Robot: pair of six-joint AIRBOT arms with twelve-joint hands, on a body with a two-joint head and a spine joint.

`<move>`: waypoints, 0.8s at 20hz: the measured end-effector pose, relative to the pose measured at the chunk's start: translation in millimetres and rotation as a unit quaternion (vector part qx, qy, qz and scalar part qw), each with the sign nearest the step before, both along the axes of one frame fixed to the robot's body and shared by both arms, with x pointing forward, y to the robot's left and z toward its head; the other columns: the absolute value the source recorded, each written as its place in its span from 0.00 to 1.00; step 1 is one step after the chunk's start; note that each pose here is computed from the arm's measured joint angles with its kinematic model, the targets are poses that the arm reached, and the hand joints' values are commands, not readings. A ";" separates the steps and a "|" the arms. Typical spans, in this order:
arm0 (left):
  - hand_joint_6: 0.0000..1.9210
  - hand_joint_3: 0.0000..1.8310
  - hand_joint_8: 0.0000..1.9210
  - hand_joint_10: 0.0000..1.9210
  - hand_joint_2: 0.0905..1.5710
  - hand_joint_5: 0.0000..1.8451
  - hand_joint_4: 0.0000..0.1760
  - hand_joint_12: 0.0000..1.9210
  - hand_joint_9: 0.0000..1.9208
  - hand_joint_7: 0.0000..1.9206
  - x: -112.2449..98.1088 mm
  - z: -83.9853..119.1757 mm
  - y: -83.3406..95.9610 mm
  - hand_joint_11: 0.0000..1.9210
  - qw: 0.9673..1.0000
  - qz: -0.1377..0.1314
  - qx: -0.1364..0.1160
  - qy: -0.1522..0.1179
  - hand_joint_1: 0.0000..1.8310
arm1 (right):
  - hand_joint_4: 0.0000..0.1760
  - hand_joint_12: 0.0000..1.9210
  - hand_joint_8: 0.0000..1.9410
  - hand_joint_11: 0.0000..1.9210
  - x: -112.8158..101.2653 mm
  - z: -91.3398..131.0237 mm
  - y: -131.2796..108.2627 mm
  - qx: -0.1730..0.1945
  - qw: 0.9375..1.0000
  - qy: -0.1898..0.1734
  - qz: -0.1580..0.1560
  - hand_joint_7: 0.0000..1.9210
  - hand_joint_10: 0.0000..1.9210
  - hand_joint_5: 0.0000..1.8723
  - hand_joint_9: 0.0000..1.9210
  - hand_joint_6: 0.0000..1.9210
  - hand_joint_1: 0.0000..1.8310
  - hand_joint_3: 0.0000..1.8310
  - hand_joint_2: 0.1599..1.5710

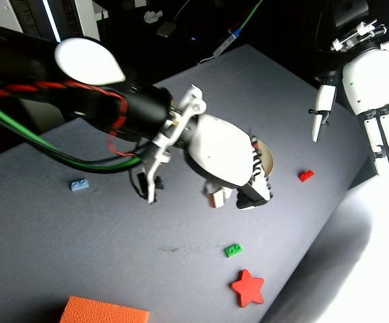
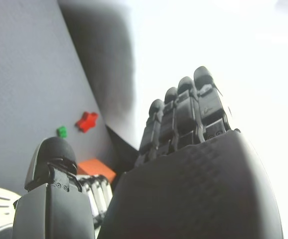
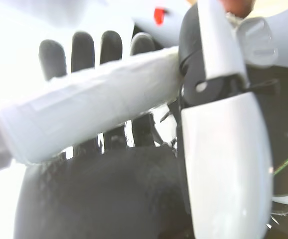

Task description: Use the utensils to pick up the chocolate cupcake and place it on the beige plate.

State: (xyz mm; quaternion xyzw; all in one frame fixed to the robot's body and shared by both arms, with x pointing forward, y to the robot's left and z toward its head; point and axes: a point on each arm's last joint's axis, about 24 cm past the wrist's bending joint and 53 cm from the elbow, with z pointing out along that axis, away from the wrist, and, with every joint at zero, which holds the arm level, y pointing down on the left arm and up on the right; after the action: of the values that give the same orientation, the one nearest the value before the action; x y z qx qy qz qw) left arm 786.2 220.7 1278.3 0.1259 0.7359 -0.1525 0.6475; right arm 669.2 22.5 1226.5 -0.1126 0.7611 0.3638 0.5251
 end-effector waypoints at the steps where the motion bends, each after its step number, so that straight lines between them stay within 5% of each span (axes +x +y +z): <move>1: 0.00 0.00 0.00 0.00 0.71 0.01 0.00 0.06 0.02 0.01 0.0 0.0 0.0 0.00 1.000 0.000 0.000 0.000 0.14 | 0.00 0.88 0.59 0.16 -6.3 -2.5 -2.0 0.000 1.000 0.004 0.007 0.26 0.70 0.40 0.21 0.69 0.57 0.00 0.76; 5: 0.00 0.00 0.00 0.00 0.71 0.01 0.00 0.07 0.02 0.01 -0.4 -0.1 -0.2 0.00 1.000 -0.001 0.000 0.000 0.14 | 0.00 0.91 0.57 0.14 -29.4 -40.1 -14.5 -0.017 0.998 0.036 0.040 0.26 0.70 0.39 0.20 0.71 0.56 0.00 0.76; 9: 0.00 0.00 0.00 0.00 0.71 0.01 0.00 0.06 0.02 0.01 -0.7 0.8 0.3 0.00 1.000 0.000 -0.001 0.000 0.14 | 0.00 0.89 0.58 0.16 -35.9 -55.0 -15.5 -0.027 0.996 0.040 0.070 0.26 0.69 0.39 0.21 0.71 0.56 0.00 0.76; 10: 0.00 0.00 0.00 0.00 0.71 0.01 0.00 0.05 0.01 0.00 -0.6 0.9 0.6 0.00 1.000 0.000 -0.001 -0.001 0.13 | 0.00 0.87 0.58 0.15 -37.9 -62.7 -16.6 -0.031 0.996 0.046 0.075 0.24 0.68 0.24 0.20 0.53 0.57 0.00 0.68; 16: 0.00 0.00 0.00 0.00 0.71 0.00 0.00 0.06 0.01 0.00 -0.7 1.1 0.4 0.00 1.000 0.000 -0.001 -0.001 0.13 | 0.00 0.82 0.56 0.13 -33.1 -105.4 -25.0 -0.055 0.992 0.072 0.089 0.22 0.64 0.21 0.19 0.48 0.55 0.00 0.68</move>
State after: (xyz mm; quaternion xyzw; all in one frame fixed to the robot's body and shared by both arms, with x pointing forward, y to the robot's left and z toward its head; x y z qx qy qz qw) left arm 785.6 221.1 1279.4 0.1256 0.7354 -0.1533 0.6480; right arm 636.2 -2.4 1121.1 -0.1819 0.8027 0.3742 0.4272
